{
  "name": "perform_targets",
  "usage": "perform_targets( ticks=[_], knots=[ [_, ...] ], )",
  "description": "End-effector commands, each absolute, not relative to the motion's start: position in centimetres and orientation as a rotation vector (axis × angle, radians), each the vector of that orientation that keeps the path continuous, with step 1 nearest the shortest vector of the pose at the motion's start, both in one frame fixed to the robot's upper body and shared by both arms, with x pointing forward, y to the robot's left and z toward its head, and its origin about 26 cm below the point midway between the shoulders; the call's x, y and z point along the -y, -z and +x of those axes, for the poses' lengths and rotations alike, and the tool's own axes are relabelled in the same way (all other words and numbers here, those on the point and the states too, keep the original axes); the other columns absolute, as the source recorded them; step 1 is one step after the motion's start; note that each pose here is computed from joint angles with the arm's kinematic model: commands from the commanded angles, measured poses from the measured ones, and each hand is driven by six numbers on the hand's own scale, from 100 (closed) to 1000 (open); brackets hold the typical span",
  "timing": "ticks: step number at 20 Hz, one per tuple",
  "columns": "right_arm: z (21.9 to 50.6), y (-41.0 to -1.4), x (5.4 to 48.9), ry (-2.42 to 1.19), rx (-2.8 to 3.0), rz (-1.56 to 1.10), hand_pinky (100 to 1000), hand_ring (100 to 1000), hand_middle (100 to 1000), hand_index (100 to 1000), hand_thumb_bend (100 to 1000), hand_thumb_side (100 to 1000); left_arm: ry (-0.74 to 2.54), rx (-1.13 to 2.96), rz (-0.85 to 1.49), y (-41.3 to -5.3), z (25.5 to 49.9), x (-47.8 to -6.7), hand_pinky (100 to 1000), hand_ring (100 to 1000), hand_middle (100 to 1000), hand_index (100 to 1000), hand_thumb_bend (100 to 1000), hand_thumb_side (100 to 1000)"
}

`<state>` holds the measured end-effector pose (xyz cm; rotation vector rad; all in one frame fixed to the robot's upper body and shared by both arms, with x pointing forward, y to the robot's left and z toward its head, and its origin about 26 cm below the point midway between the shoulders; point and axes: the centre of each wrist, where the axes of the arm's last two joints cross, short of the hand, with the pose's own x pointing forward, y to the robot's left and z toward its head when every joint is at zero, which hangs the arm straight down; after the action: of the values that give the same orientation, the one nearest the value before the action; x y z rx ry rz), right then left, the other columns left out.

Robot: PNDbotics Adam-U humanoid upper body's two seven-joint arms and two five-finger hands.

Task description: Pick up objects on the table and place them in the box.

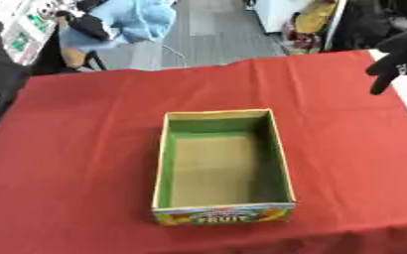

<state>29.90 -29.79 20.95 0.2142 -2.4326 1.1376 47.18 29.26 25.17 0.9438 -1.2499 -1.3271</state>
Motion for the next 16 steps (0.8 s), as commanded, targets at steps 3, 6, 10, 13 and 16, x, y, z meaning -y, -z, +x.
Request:
perform_targets(
  ticks=[3, 6, 10, 13, 16],
  knots=[
    [29.7, -21.8, 30.0, -1.195, 2.449, 0.184, 496, 670, 760, 947, 333, 636, 1.355, 1.315, 0.970, -28.1, 46.4, -28.9, 100, 100, 100, 113, 100, 302],
    [29.7, -21.9, 30.1, -1.188, 2.458, 0.177, 497, 670, 760, 946, 334, 634, 1.427, 1.360, 0.923, -28.4, 45.7, -27.4, 100, 100, 100, 114, 100, 301],
    [29.7, -22.0, 30.2, -1.175, 2.473, 0.168, 499, 671, 759, 945, 336, 632, 1.528, 1.432, 0.856, -28.8, 44.3, -24.7, 100, 100, 100, 115, 100, 293],
    [29.7, -22.1, 30.3, -1.159, 2.491, 0.166, 500, 652, 757, 943, 337, 628, 1.579, 1.456, 0.804, -28.6, 43.4, -23.0, 100, 100, 100, 115, 100, 308],
    [29.6, -22.3, 30.5, -1.125, 2.518, 0.157, 505, 664, 756, 942, 340, 628, 1.613, 1.467, 0.737, -27.7, 43.0, -21.5, 100, 100, 100, 115, 100, 328]
  ],
)
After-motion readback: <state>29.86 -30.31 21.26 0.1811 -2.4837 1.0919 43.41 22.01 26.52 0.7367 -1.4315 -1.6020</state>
